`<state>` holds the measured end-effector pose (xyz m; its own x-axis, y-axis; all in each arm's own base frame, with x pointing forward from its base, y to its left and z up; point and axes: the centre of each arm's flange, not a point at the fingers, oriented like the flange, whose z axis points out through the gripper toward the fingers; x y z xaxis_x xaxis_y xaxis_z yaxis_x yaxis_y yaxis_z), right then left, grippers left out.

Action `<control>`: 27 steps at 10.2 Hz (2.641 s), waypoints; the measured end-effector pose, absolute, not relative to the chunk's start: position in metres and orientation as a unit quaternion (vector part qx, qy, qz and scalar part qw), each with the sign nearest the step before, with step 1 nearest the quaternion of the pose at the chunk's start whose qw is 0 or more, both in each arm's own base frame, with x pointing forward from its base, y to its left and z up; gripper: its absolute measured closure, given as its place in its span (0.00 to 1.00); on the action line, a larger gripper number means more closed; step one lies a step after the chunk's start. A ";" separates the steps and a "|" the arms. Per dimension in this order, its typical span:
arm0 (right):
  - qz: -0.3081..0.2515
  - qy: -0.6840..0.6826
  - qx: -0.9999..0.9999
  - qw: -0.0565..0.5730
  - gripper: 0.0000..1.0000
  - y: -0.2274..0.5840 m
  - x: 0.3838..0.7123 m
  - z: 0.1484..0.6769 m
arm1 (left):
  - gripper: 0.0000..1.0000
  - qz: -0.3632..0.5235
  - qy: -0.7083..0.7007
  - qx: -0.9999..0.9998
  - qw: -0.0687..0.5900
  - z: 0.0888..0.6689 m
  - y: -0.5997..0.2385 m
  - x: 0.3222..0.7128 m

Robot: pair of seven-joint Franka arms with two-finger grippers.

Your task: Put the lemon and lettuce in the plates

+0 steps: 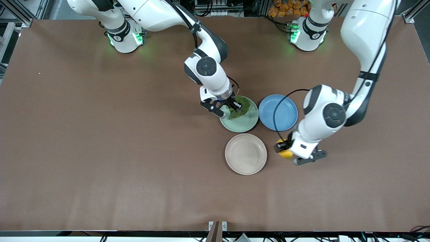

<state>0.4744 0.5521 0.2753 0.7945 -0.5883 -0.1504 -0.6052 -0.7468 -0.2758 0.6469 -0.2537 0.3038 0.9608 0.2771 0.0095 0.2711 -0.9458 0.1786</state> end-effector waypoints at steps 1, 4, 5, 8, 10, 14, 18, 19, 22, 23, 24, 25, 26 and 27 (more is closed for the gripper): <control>0.021 0.322 -0.933 0.160 0.32 0.549 0.484 0.287 | 0.34 0.015 0.135 0.986 0.100 0.303 -0.273 0.647; 0.027 0.296 -0.948 0.116 0.00 0.504 0.530 0.387 | 0.34 0.031 0.117 0.983 0.135 0.264 -0.326 0.643; 0.032 0.278 -0.955 0.102 0.00 0.475 0.546 0.431 | 0.34 0.034 0.115 0.983 0.142 0.244 -0.336 0.640; 0.030 0.219 -0.972 0.085 0.00 0.388 0.562 0.535 | 0.33 0.028 0.107 0.983 0.145 0.216 -0.354 0.632; 0.026 0.190 -0.978 0.077 0.00 0.324 0.565 0.584 | 0.09 0.035 0.106 0.982 0.149 0.224 -0.356 0.636; -0.005 0.174 -0.982 0.078 0.00 0.182 0.581 0.650 | 0.00 0.059 0.141 0.980 0.128 0.267 -0.295 0.673; -0.023 0.145 -0.986 0.075 0.00 0.105 0.590 0.673 | 0.00 0.064 0.183 0.978 0.071 0.333 -0.187 0.699; -0.024 0.123 -0.990 0.065 0.00 0.099 0.588 0.675 | 0.00 0.048 0.188 0.979 0.058 0.341 -0.174 0.696; -0.028 0.087 -0.995 0.028 0.00 0.073 0.574 0.693 | 0.00 0.010 0.185 0.983 0.013 0.365 -0.151 0.675; -0.030 0.078 -0.996 0.024 0.00 0.067 0.569 0.698 | 0.00 0.010 0.167 0.986 -0.005 0.375 -0.137 0.662; -0.032 0.067 -0.997 0.021 0.00 0.060 0.568 0.700 | 0.00 0.009 0.145 0.989 -0.019 0.387 -0.117 0.646; -0.032 0.061 -0.997 0.018 0.00 0.053 0.569 0.700 | 0.00 0.007 0.124 0.992 -0.026 0.400 -0.094 0.627; -0.030 0.057 -0.998 0.010 0.00 0.048 0.570 0.697 | 0.00 0.005 0.113 0.993 -0.030 0.411 -0.072 0.607; -0.028 0.049 -0.998 0.003 0.00 0.047 0.570 0.694 | 0.00 0.003 0.109 0.994 -0.032 0.419 -0.057 0.588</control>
<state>0.5705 0.0469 0.6939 0.9936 -0.0988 0.0554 -0.0985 -0.9951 -0.0079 0.5885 -0.0567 0.4190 0.9764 0.2157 0.0128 0.2161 -0.9743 -0.0639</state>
